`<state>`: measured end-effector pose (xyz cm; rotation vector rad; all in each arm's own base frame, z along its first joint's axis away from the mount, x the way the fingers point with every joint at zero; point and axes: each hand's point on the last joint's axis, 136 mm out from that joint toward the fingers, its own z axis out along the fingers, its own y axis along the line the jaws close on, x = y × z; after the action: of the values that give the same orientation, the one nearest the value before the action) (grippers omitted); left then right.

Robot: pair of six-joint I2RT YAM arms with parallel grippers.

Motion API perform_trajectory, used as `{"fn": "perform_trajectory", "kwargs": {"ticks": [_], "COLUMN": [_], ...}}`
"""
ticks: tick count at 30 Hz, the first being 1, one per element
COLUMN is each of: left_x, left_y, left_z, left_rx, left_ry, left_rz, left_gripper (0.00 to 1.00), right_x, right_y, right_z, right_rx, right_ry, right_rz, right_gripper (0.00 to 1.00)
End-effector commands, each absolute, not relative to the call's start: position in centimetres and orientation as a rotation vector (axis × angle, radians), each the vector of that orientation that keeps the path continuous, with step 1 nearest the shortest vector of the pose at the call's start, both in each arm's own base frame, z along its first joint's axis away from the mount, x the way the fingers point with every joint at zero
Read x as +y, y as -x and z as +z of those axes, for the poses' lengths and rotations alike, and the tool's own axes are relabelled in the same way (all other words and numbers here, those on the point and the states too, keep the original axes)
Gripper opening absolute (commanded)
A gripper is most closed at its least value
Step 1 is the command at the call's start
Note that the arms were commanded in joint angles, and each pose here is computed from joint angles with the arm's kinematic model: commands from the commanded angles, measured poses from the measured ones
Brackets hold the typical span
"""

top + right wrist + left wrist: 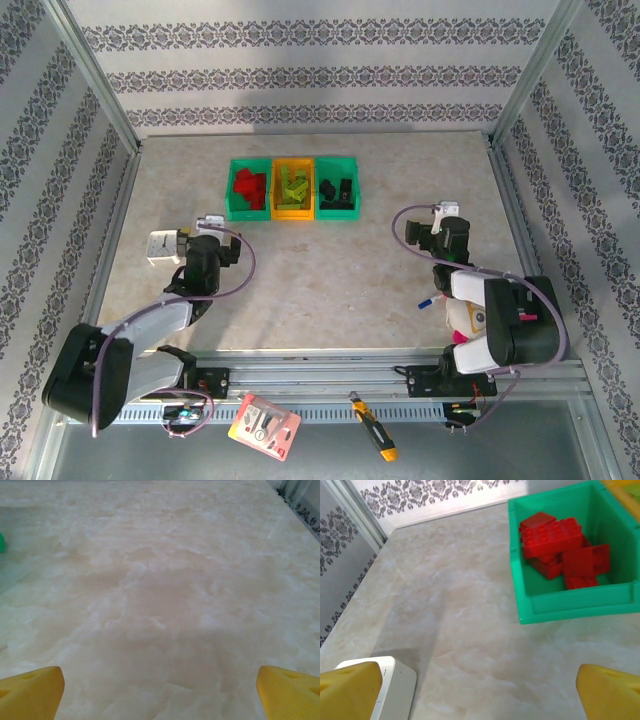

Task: Sort the legos into containers by color
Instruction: Reset both arms

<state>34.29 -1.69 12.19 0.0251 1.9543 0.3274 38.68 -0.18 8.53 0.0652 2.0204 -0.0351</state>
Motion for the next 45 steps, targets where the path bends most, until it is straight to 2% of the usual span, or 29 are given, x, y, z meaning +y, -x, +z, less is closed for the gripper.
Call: {"fn": "perform_trajectory", "kwargs": {"ticks": [1, 8, 11, 15, 45], "left_x": [-1.2, -0.2, 0.6, 2.2, 2.4], "left_y": [-35.2, -38.1, -39.1, -39.5, -39.5], "left_z": [12.4, 11.4, 9.5, 9.3, 9.2], "left_rx": [1.863, 1.827, 1.83, 1.866, 1.874], "left_ry": [-0.012, -0.002, 0.028, 0.124, 0.133], "left_rz": [0.289, 0.159, 0.156, 0.209, 0.204], "left_gripper": [0.99, 0.99, 0.99, 0.99, 0.99], "right_x": [0.1, -0.1, -0.1, -0.1, -0.1], "right_y": [-40.0, -39.9, -39.9, -39.9, -39.9], "right_z": [10.7, 10.7, 10.7, 10.7, 10.7], "right_rx": [1.867, 1.873, 1.873, 1.873, 1.872], "right_ry": [-0.038, -0.044, -0.045, -0.046, -0.043], "right_rz": [-0.006, -0.006, -0.004, -0.005, -0.006], "right_gripper": [0.98, 0.98, 0.98, 0.98, 0.98]}}
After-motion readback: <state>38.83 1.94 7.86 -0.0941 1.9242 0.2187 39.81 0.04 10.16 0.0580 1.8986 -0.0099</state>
